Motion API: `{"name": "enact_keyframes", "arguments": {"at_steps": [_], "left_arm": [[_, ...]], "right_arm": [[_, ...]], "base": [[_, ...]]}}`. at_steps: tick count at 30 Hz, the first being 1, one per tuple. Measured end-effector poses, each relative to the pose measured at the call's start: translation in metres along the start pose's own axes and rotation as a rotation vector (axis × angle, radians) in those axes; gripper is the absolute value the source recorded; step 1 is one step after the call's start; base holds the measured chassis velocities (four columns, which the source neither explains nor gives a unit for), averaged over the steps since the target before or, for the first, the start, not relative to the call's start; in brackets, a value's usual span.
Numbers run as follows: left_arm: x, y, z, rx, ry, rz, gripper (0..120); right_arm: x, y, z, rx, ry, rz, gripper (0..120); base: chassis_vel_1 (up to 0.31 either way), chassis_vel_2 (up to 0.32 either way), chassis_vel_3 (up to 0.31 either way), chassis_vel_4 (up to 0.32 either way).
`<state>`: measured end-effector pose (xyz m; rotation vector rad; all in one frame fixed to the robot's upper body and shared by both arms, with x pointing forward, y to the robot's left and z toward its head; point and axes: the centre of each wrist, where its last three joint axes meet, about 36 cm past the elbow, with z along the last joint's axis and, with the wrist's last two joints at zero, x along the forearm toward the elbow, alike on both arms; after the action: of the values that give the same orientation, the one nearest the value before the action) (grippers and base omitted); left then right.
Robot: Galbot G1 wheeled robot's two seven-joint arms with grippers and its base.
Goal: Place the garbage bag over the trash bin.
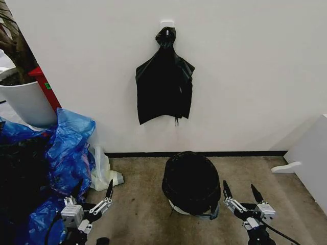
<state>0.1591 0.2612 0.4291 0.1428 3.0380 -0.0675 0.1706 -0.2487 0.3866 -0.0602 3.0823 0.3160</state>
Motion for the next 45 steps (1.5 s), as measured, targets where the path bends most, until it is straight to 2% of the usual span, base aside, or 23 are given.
{"name": "enact_keyframes", "arguments": {"at_steps": [45], "left_arm": [[0.0,0.0,0.0,0.0,0.0,0.0,100]], "right_arm": [[0.0,0.0,0.0,0.0,0.0,0.0,100]], "base": [[0.0,0.0,0.0,0.0]]}}
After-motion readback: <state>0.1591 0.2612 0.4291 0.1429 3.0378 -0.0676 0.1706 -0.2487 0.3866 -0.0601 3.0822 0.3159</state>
